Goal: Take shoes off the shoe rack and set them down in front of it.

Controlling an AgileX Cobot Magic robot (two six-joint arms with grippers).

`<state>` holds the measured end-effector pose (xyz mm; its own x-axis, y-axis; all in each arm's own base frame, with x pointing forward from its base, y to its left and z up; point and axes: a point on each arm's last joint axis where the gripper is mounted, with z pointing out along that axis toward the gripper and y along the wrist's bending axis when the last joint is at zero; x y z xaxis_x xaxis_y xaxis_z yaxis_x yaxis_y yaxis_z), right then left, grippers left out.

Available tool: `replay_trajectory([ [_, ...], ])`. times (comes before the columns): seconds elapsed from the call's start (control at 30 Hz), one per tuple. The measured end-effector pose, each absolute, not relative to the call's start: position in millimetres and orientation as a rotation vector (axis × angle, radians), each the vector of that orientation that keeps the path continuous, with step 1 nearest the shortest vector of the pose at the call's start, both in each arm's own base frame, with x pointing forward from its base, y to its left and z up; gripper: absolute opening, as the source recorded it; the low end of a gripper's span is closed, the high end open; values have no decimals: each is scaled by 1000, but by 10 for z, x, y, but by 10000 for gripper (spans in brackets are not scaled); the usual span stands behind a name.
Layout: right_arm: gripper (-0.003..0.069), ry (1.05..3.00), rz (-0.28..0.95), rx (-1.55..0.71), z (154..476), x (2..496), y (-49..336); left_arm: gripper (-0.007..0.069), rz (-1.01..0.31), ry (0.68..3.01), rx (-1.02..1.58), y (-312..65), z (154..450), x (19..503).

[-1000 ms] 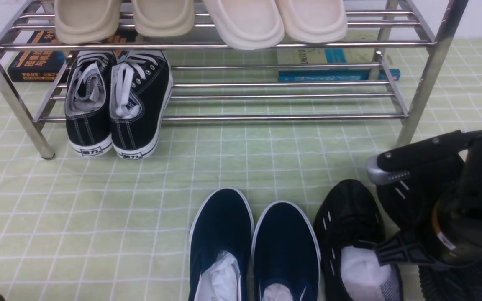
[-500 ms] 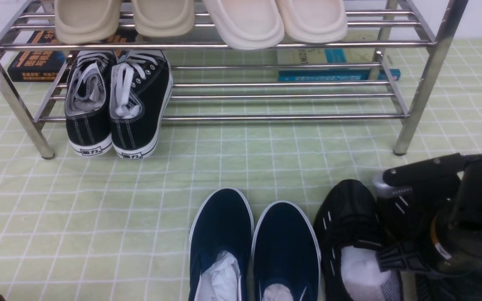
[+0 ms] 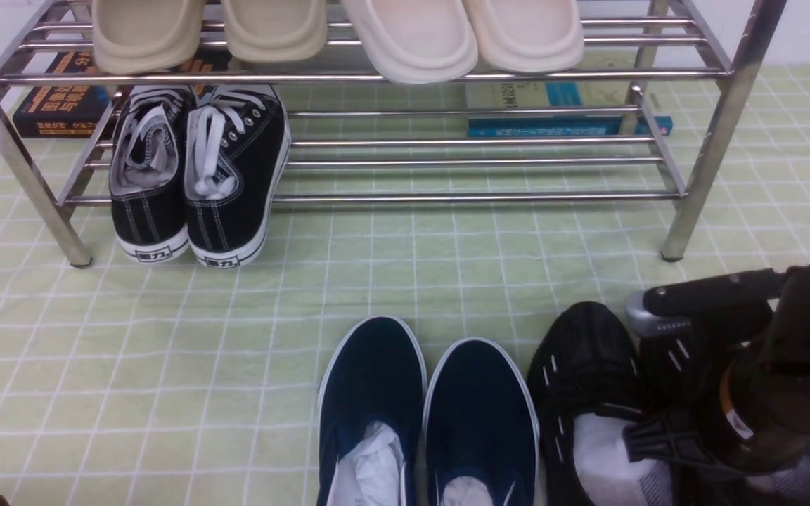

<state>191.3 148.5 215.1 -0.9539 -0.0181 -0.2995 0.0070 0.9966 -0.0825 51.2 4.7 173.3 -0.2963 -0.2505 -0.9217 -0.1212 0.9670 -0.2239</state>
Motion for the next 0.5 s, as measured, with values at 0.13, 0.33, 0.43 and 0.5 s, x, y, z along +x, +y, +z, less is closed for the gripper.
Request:
replay_trajectory([
  [0.13,337,2840,-112,-19,2220,1929,1510,239,-130,1876,-270,47,1733,512],
  [0.33,400,2824,-45,-258,2795,1936,1575,239,-130,1876,-270,47,1733,512],
  [0.43,320,2744,-5,-365,3173,1914,1546,239,-130,1876,-270,47,1733,512],
  [0.5,237,2676,18,-430,3426,1868,1492,239,-130,1876,-270,47,1733,512],
])
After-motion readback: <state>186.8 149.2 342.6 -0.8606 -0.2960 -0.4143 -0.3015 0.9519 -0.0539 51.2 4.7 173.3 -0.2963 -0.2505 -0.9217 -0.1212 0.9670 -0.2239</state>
